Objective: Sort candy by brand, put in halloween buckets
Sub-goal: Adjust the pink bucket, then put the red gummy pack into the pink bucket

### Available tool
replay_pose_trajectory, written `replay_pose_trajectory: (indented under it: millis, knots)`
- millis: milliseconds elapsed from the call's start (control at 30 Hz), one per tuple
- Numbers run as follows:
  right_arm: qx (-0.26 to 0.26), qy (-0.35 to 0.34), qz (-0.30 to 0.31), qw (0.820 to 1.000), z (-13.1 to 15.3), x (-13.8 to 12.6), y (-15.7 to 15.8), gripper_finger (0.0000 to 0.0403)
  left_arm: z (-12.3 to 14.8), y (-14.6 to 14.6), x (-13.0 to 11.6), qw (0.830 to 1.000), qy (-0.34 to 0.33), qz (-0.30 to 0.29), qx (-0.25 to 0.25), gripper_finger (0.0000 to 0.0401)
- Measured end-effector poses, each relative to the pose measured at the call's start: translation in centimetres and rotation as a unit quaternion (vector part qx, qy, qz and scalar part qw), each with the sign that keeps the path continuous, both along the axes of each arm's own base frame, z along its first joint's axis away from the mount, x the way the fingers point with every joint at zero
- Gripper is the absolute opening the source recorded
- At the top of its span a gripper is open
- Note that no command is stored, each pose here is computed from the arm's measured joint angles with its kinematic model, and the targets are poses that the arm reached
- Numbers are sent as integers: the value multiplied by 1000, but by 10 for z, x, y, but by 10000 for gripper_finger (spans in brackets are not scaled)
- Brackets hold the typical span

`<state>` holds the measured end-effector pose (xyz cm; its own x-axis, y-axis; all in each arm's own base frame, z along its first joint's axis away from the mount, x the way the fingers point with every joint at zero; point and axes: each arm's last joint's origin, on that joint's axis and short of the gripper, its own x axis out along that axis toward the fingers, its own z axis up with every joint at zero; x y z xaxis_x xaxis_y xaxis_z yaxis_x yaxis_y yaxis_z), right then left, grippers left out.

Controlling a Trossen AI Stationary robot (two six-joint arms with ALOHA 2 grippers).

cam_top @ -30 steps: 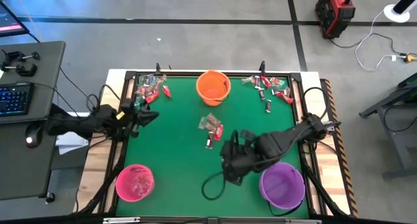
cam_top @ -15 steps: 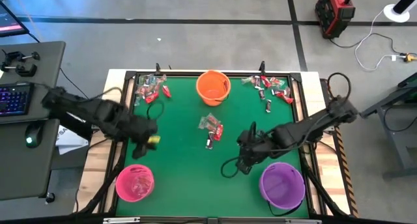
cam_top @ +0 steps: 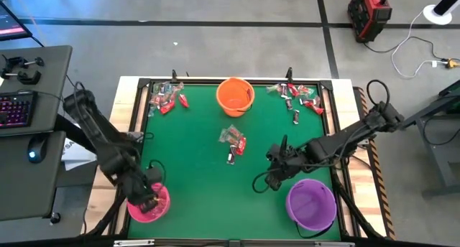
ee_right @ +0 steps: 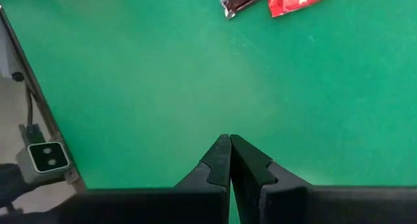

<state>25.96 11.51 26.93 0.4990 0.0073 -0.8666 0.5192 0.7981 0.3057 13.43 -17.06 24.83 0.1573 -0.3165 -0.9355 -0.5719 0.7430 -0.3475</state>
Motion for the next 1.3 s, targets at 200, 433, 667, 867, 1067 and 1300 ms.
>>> replay_pose_trajectory:
  millis: [200,433,667,867,1067,1300]
  knots:
    - [-16,-2,16,1000,0,3,-7,0,-20,-6,12,999,-3,27,28,0]
    - [-23,-7,21,999,1,6,-11,0,-22,3,23,994,-50,68,76,0]
    - [-23,-22,25,999,3,9,-11,0,-22,12,31,992,-64,54,100,0]
    - [-24,-41,20,999,4,12,-11,0,-22,20,38,990,-72,45,116,0]
    - [-20,-54,19,998,6,14,-10,0,-19,21,38,994,-59,39,79,0]
    - [1,-79,23,997,9,18,-8,0,24,22,18,994,-112,1,-9,0]
